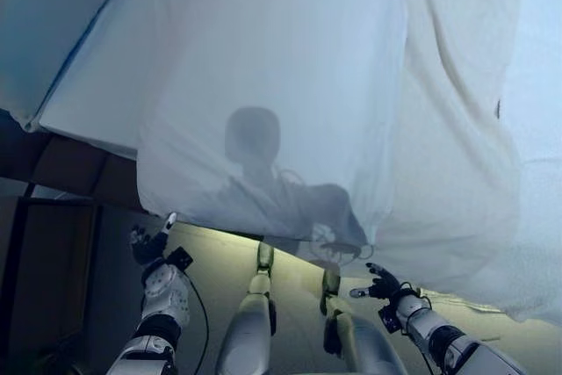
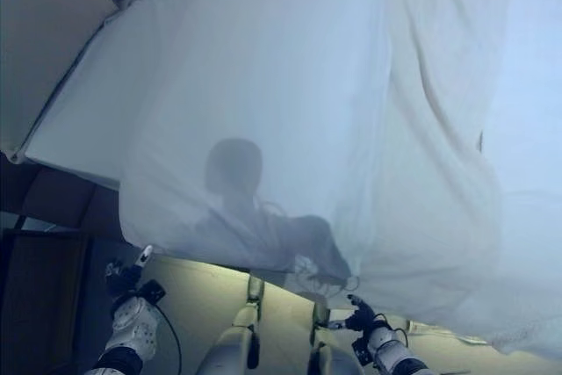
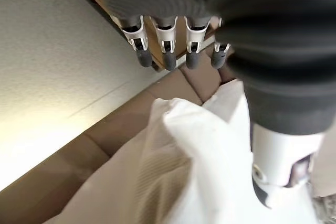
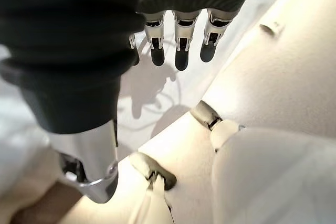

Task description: Make the bed

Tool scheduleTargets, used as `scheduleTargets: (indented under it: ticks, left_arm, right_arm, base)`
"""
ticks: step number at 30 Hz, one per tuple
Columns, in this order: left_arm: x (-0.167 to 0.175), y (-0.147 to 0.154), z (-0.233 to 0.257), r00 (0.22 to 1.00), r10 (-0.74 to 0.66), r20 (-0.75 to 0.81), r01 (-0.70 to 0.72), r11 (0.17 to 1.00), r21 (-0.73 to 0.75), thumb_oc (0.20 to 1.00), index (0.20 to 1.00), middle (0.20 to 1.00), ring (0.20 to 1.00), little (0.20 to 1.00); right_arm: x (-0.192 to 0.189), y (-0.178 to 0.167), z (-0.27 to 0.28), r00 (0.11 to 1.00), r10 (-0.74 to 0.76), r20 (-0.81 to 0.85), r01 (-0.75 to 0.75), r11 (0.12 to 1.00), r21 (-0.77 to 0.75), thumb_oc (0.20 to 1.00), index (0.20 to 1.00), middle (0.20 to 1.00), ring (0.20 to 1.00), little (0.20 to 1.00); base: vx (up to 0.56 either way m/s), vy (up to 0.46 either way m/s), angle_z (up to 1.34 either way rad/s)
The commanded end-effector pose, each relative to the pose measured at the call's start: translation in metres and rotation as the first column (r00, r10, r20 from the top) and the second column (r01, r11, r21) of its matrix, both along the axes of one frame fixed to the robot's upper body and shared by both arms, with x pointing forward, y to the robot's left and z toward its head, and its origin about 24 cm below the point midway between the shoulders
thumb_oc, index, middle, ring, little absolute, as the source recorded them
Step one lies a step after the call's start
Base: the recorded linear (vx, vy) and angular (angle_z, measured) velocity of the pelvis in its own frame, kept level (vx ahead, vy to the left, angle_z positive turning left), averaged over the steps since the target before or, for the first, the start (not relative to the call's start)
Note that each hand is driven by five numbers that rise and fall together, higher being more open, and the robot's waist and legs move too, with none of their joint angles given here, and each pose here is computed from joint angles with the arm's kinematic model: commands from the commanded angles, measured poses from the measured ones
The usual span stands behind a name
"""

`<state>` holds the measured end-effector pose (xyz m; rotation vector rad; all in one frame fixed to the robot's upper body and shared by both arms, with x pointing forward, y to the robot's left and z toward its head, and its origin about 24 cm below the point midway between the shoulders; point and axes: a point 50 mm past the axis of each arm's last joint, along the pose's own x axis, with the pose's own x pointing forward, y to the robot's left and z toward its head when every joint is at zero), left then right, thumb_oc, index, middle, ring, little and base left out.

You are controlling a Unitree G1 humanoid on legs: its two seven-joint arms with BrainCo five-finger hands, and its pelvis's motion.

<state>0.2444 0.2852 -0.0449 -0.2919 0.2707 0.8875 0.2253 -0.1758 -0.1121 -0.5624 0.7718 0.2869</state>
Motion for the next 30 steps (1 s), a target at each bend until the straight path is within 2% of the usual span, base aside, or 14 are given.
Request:
scheduleTargets:
  ticks: [1,4,8,11,13,14,16,17,18,19,23,24,25,30]
  left_arm:
    - [-0.004,0.011,-0.005,0.999,0.036,-0.038,-0.036,0.999,-0.014,1.000,1.000,1.000,1.000,1.000]
    - [-0.020,0.013,-0.020,0.992,0.085,-0.088,-0.092,0.993,-0.078,1.000,1.000,1.000,1.000,1.000]
    - [-0.031,0.016,-0.022,0.987,0.133,-0.085,-0.139,0.988,-0.069,1.000,1.000,1.000,1.000,1.000]
    - [-0.021,0.009,0.002,0.996,0.010,0.086,-0.011,1.000,0.013,1.000,1.000,1.000,1.000,1.000]
    - [0.000,-0.012,0.033,0.922,-0.241,0.302,0.242,0.970,0.035,1.000,1.000,1.000,1.000,1.000]
    - [0.000,-0.012,0.033,0.922,-0.241,0.302,0.242,0.970,0.035,1.000,1.000,1.000,1.000,1.000]
    - [0.019,-0.025,0.071,0.778,-0.442,0.446,0.435,0.892,0.124,1.000,1.000,1.000,1.000,1.000]
    - [0.019,-0.025,0.071,0.778,-0.442,0.446,0.435,0.892,0.124,1.000,1.000,1.000,1.000,1.000]
    - [0.034,-0.038,0.096,0.661,-0.523,0.538,0.530,0.833,0.159,1.000,1.000,1.000,1.000,1.000]
    - [0.034,-0.038,0.096,0.661,-0.523,0.538,0.530,0.833,0.159,1.000,1.000,1.000,1.000,1.000]
    - [0.069,-0.064,0.150,0.462,-0.605,0.648,0.607,0.748,0.266,1.000,1.000,1.000,1.000,1.000]
    - [0.084,-0.071,0.181,0.374,-0.621,0.688,0.617,0.721,0.315,1.000,1.000,1.000,1.000,1.000]
    - [0.084,-0.071,0.181,0.374,-0.621,0.689,0.617,0.721,0.315,1.000,1.000,1.000,1.000,1.000]
    - [0.112,-0.096,0.255,0.191,-0.632,0.751,0.608,0.677,0.414,1.000,1.000,1.000,1.000,1.000]
  right_arm:
    - [0.000,0.021,0.001,0.993,0.116,0.007,-0.116,0.993,0.020,1.000,1.000,1.000,1.000,1.000]
    - [0.016,0.042,0.024,0.977,0.156,0.147,-0.173,0.978,0.114,1.000,1.000,1.000,1.000,1.000]
    - [0.031,0.045,0.062,0.940,0.062,0.336,-0.167,0.941,0.293,1.000,1.000,1.000,1.000,1.000]
    - [0.038,0.036,0.087,0.909,-0.036,0.416,-0.159,0.891,0.425,1.000,1.000,1.000,1.000,1.000]
    - [0.056,0.032,0.124,0.850,-0.133,0.510,-0.195,0.820,0.538,1.000,1.000,1.000,1.000,1.000]
    - [0.056,0.032,0.124,0.850,-0.133,0.510,-0.195,0.820,0.538,1.000,1.000,1.000,1.000,1.000]
    - [0.074,0.039,0.162,0.787,-0.208,0.581,-0.265,0.737,0.622,1.000,1.000,1.000,1.000,1.000]
    - [0.074,0.039,0.162,0.787,-0.208,0.582,-0.265,0.737,0.622,1.000,1.000,1.000,1.000,1.000]
    - [0.086,0.046,0.187,0.742,-0.268,0.614,-0.314,0.670,0.672,1.000,1.000,1.000,1.000,1.000]
    - [0.086,0.047,0.187,0.742,-0.268,0.614,-0.314,0.670,0.673,1.000,1.000,1.000,1.000,1.000]
    - [0.106,0.071,0.231,0.696,-0.370,0.615,-0.410,0.498,0.764,1.000,1.000,1.000,1.000,1.000]
    - [0.116,0.079,0.258,0.662,-0.396,0.637,-0.461,0.455,0.762,1.000,1.000,1.000,1.000,1.000]
    - [0.116,0.079,0.259,0.661,-0.396,0.637,-0.461,0.455,0.762,1.000,1.000,1.000,1.000,1.000]
    - [0.138,0.100,0.317,0.620,-0.456,0.638,-0.537,0.346,0.769,1.000,1.000,1.000,1.000,1.000]
  base:
    - [0.02,-0.144,-0.05]
    - [0.01,-0.127,-0.03]
    - [0.01,-0.105,-0.11]
    - [0.00,-0.084,-0.25]
    - [-0.04,-0.041,0.06]
    - [0.03,0.031,0.20]
    - [0.09,0.055,0.05]
    - [0.13,0.111,-0.14]
    - [0.09,0.089,-0.10]
    - [0.15,0.155,-0.04]
    - [0.16,0.276,-0.10]
    - [0.12,0.349,-0.29]
    - [0.09,0.326,-0.36]
    - [0.15,0.299,-0.21]
